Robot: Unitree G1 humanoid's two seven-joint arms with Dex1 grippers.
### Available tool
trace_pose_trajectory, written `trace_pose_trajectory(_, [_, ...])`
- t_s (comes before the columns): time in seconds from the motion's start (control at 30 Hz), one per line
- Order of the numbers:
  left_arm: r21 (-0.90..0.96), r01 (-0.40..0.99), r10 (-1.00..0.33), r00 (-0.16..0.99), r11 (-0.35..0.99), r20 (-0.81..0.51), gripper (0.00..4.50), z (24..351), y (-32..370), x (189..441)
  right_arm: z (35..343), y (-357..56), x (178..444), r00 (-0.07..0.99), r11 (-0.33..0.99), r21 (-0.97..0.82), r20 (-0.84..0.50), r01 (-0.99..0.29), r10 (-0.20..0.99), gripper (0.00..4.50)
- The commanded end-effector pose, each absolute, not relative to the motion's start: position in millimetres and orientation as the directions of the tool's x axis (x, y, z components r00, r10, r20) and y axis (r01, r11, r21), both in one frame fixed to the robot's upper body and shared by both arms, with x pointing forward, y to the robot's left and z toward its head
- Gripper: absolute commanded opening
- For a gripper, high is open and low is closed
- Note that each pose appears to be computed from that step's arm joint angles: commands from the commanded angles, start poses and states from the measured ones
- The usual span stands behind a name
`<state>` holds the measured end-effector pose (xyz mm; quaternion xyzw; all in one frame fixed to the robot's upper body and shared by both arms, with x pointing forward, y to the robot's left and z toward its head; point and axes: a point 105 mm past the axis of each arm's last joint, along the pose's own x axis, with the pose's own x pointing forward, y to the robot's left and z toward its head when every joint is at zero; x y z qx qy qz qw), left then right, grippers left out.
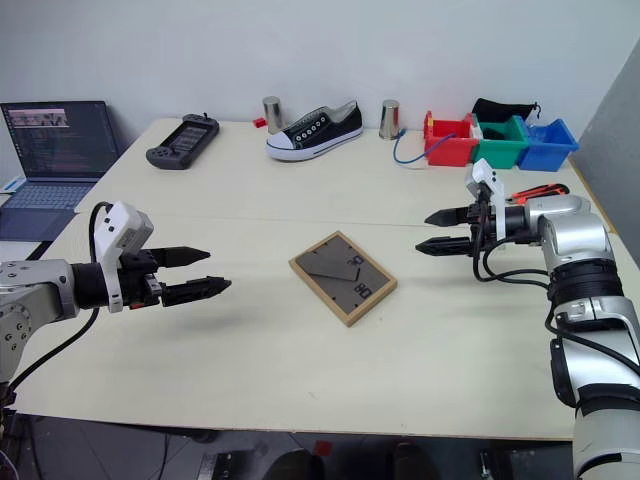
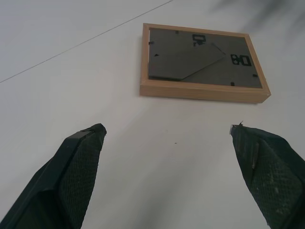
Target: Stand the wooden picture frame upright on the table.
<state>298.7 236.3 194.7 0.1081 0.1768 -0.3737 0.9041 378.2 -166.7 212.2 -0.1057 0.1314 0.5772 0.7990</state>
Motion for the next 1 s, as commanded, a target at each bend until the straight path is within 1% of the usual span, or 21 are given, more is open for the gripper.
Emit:
trace_pose_trajectory(0.03, [0.079,0.717,-0.643,0.663,0.692,-0.384,4.5,203,232,298,223,-165,380,0.299,0.287,-0.085,-0.336,-0.954,0.893,4.45])
trace_pose_trajectory(0.23, [0.093,0.71,-0.63,0.671,0.698,-0.391,4.5,202,235,299,222,-163,382,0.302,0.287,-0.094,-0.339,-0.953,0.891,4.45])
trace_pose_trajectory(0.53, [0.073,0.724,-0.653,0.657,0.686,-0.377,4.5,203,229,297,222,-161,383,0.289,0.275,-0.091,-0.338,-0.957,0.896,4.45])
trace_pose_trajectory(0.57, [0.071,0.725,-0.657,0.657,0.685,-0.37,4.31,203,228,297,221,-161,382,0.286,0.272,-0.088,-0.338,-0.958,0.896,4.49])
trace_pose_trajectory(0.6, [0.065,0.733,-0.668,0.649,0.677,-0.364,4.11,203,226,296,220,-160,382,0.283,0.269,-0.09,-0.34,-0.959,0.897,4.16])
trace_pose_trajectory(0.67, [0.064,0.763,-0.695,0.617,0.644,-0.369,3.92,201,220,291,214,-157,379,0.258,0.243,-0.088,-0.354,-0.966,0.899,4.03])
trace_pose_trajectory(0.7, [0.074,0.766,-0.693,0.614,0.639,-0.379,3.61,198,220,290,211,-156,380,0.26,0.238,-0.105,-0.362,-0.966,0.895,3.69])
trace_pose_trajectory(0.77, [0.077,0.764,-0.689,0.616,0.64,-0.382,3.28,193,219,290,205,-152,379,0.251,0.224,-0.114,-0.377,-0.968,0.892,3.28])
trace_pose_trajectory(0.83, [0.077,0.758,-0.685,0.623,0.647,-0.378,2.7,189,216,291,197,-150,378,0.232,0.203,-0.115,-0.399,-0.972,0.887,2.67])
trace_pose_trajectory(0.87, [0.077,0.757,-0.684,0.625,0.649,-0.377,2.51,188,215,292,194,-149,377,0.226,0.195,-0.116,-0.406,-0.974,0.885,2.44])
trace_pose_trajectory(0.9, [0.085,0.751,-0.672,0.63,0.655,-0.388,2.26,182,212,293,189,-148,380,0.239,0.202,-0.132,-0.422,-0.97,0.875,2.16])
trace_pose_trajectory(0.93, [0.096,0.748,-0.662,0.633,0.657,-0.4,2.1,175,209,294,183,-146,382,0.25,0.204,-0.15,-0.44,-0.967,0.862,1.99])
trace_pose_trajectory(0.97, [0.099,0.756,-0.666,0.624,0.647,-0.41,1.79,169,204,293,173,-146,385,0.276,0.204,-0.196,-0.482,-0.959,0.832,1.67])
trace_pose_trajectory(1.0, [0.103,0.76,-0.667,0.619,0.642,-0.415,1.61,164,200,293,165,-146,389,0.299,0.203,-0.234,-0.516,-0.951,0.803,1.43])
